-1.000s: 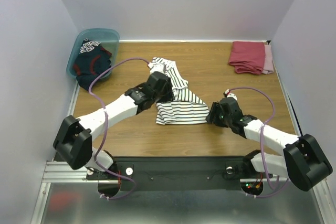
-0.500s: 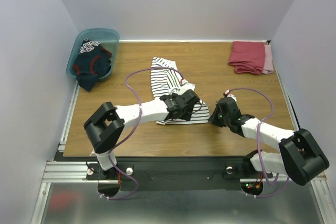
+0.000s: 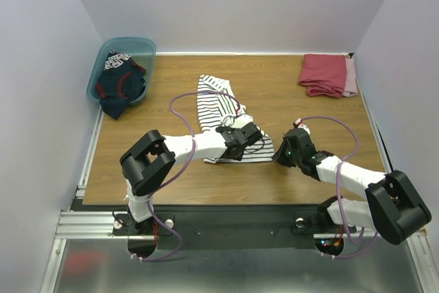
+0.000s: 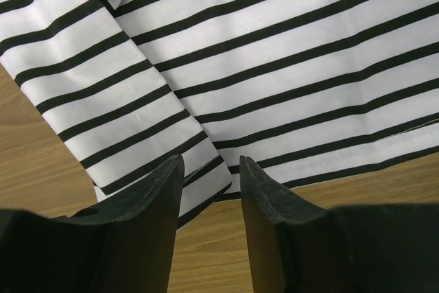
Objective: Fold and stack the tank tops
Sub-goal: Flatten the tank top out
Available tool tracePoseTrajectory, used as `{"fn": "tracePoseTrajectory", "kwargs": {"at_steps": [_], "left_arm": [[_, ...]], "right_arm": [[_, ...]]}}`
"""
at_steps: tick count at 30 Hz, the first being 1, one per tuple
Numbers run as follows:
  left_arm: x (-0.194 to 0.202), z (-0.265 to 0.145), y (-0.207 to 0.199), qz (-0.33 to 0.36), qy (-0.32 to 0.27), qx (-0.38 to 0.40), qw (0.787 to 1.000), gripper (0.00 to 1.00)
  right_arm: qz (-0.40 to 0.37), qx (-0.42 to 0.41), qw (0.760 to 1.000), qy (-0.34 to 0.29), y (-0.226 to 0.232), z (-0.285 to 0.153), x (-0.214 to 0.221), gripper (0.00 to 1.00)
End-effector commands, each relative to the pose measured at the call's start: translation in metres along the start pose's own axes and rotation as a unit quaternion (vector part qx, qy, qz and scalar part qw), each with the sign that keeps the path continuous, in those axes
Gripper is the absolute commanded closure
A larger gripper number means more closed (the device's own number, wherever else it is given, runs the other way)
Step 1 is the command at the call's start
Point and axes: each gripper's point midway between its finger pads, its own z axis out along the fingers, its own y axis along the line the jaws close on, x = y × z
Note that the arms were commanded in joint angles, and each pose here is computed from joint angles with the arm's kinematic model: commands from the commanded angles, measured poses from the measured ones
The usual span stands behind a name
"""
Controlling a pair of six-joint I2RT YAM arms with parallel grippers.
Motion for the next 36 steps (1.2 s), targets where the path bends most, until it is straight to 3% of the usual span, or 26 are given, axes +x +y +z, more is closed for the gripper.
{"fn": "tracePoseTrajectory", "kwargs": {"at_steps": [1, 7, 17, 27, 29, 33, 36], "left_arm": [[-0.008, -0.004, -0.002, 0.0, -0.015, -0.007, 1.0, 0.51], [0.001, 0.001, -0.004, 0.003, -0.006, -0.003, 1.0, 0.52], [0.013, 0.008, -0.003, 0.009, 0.005, -0.004, 1.0, 0.66], [0.026, 0.012, 0.006, 0.01, 0.011, -0.016, 1.0, 0.73], [0.025, 0.011, 0.008, 0.011, 0.009, -0.02, 1.0, 0.79], [0.014, 0.004, 0.016, 0.003, -0.006, -0.034, 0.999, 1.0], [-0.006, -0.012, 0.025, -0.009, -0.029, -0.038, 0.999, 1.0]], "right_arm": [[0.004, -0.005, 1.0, -0.012, 0.002, 0.0, -0.004, 0.97], [0.004, -0.003, 1.0, -0.011, 0.001, 0.001, -0.004, 0.98], [0.003, 0.002, 1.0, -0.012, -0.001, 0.002, -0.004, 0.98], [0.003, 0.003, 1.0, -0.013, 0.001, 0.003, -0.006, 0.99], [0.004, 0.001, 1.0, -0.014, 0.003, 0.003, -0.007, 0.99], [0.004, -0.003, 1.0, -0.019, 0.006, 0.002, -0.011, 1.0], [0.001, -0.011, 1.0, -0.029, 0.01, -0.001, -0.017, 1.0]]}}
